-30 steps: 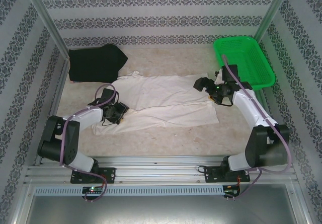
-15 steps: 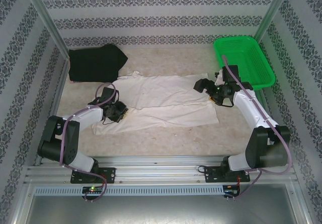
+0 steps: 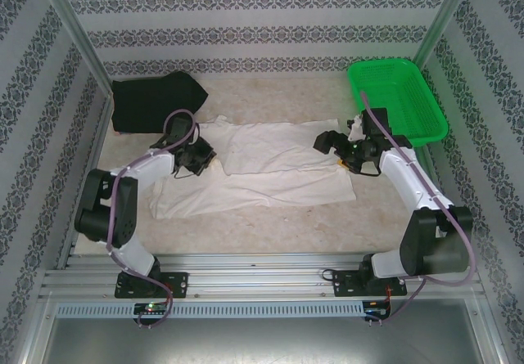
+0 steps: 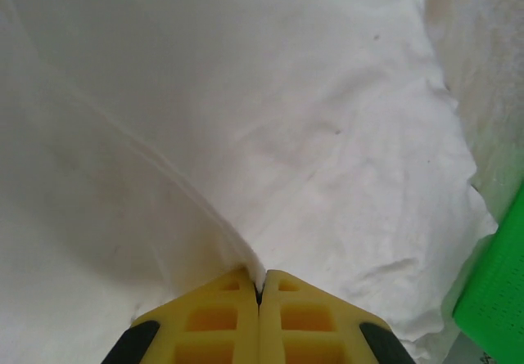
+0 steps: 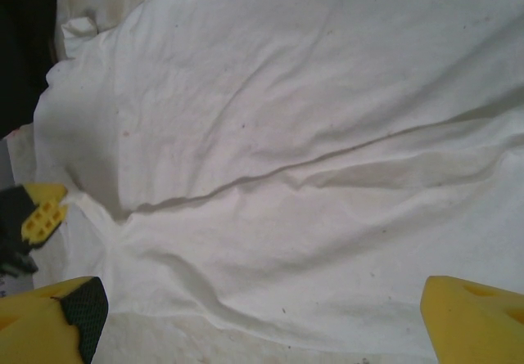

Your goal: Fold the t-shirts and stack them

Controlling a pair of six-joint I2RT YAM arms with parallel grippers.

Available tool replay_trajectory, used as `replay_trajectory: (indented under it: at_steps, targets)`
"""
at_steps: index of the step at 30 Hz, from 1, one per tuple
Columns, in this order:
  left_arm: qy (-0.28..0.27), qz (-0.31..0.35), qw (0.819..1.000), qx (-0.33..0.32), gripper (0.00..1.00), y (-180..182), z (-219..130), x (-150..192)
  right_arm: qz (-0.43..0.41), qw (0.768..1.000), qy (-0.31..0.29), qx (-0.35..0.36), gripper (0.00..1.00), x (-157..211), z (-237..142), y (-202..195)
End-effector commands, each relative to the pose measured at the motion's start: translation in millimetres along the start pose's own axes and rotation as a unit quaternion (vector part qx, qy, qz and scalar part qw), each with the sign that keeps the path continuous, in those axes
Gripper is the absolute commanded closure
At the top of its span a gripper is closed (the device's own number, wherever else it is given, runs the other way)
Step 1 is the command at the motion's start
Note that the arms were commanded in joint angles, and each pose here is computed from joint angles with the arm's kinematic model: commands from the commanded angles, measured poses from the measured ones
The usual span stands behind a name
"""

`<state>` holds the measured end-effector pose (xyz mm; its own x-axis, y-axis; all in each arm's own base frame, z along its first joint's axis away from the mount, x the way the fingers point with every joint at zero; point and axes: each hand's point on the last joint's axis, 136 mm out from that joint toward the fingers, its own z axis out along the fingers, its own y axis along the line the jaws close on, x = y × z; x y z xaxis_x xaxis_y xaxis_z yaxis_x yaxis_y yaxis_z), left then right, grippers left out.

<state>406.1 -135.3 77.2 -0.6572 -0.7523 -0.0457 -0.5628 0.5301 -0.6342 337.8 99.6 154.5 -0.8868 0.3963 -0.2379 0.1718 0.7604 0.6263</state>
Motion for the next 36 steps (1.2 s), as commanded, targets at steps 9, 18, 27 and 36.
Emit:
replay_trajectory:
  at_steps: [9,18,27,36]
  targets:
    - [0.063,0.07,0.995,-0.026,0.73,-5.8,39.7,5.5,-0.009,0.999,0.029,-0.016,0.02,25.8,0.5,-0.9]
    - [-0.033,0.102,0.994,-0.032,0.31,-23.7,-53.1,-7.8,0.012,0.996,0.057,0.063,0.02,41.8,5.7,-35.6]
    - [-0.082,0.017,0.993,-0.078,0.3,93.5,-90.6,17.6,0.036,0.992,0.045,0.11,0.02,42.1,39.1,-69.0]
    - [-0.137,-0.043,0.976,-0.163,0.39,181.9,-87.1,9.6,0.04,0.976,0.042,0.211,0.02,53.7,56.4,-112.7]
